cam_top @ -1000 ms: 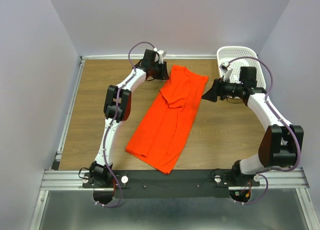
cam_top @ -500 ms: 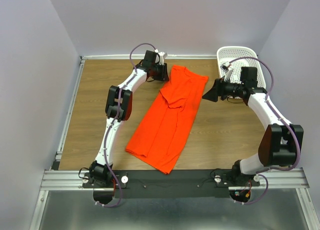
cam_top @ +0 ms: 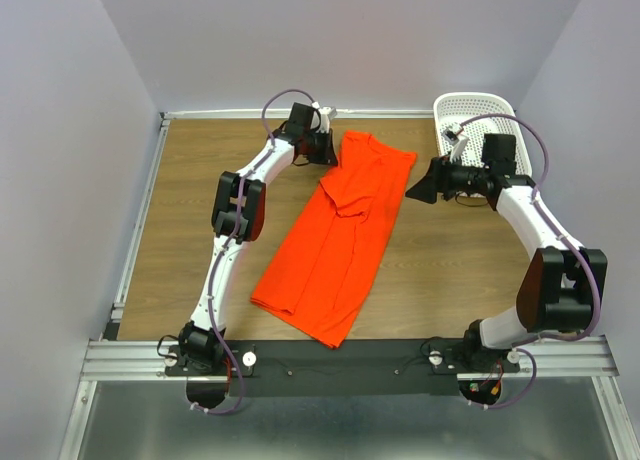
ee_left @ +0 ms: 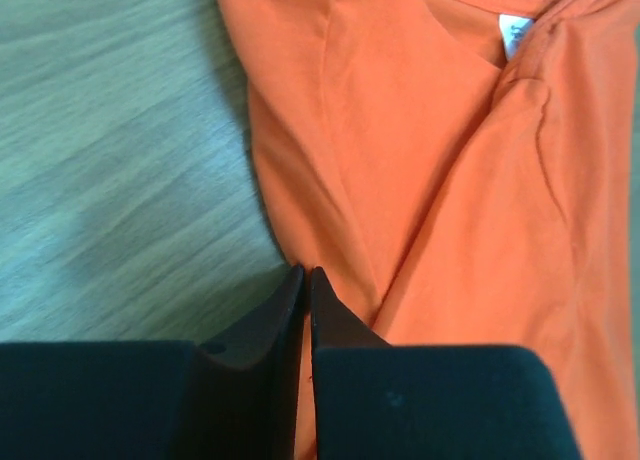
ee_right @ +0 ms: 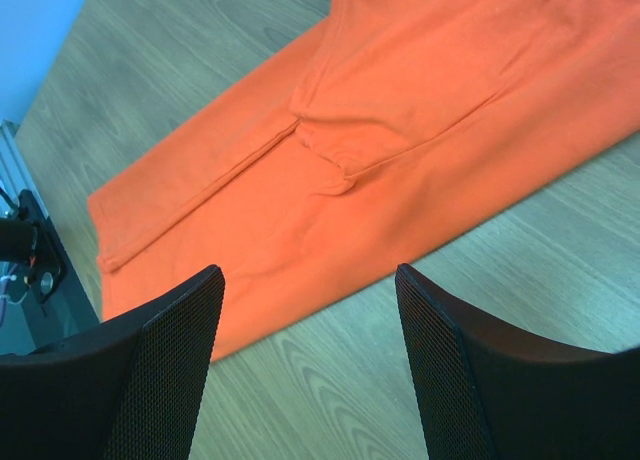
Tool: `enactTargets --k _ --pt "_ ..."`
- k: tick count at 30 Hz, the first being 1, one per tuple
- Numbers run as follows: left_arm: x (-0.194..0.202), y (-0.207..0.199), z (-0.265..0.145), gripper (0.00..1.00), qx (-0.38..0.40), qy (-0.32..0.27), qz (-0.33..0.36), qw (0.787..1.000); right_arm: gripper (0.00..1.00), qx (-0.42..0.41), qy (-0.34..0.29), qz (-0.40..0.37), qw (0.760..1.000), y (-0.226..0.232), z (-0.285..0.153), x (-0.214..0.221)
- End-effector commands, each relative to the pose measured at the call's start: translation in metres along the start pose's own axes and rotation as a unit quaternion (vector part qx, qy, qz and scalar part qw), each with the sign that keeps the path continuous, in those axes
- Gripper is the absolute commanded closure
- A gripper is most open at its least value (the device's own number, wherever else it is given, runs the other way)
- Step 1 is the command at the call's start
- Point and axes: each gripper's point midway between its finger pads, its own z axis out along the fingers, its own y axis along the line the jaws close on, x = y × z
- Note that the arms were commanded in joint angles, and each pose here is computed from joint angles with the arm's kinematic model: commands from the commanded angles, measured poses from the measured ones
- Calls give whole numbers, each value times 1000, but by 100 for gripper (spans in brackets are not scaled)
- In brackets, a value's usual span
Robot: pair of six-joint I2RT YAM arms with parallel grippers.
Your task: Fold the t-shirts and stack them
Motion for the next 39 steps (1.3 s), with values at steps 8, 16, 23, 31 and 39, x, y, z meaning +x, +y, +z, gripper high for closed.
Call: enactTargets --k 8,16,23,31,39 --pt "-6 2 -12 100 30 -8 -36 999 23 -13 4 21 1000 -2 -1 7" --pt "-17 68 -41 100 -68 -35 -81 994 23 -14 1 21 1000 -2 -3 6" --pt "-12 121 -73 100 -128 -46 -124 983 23 -16 2 22 1000 -2 -3 7" --pt "-4 135 -106 100 -142 -82 -190 968 23 -28 9 28 999 -1 -1 12" --pt "-25 137 -156 100 -182 -151 -246 940 23 -52 25 0 998 5 -3 18"
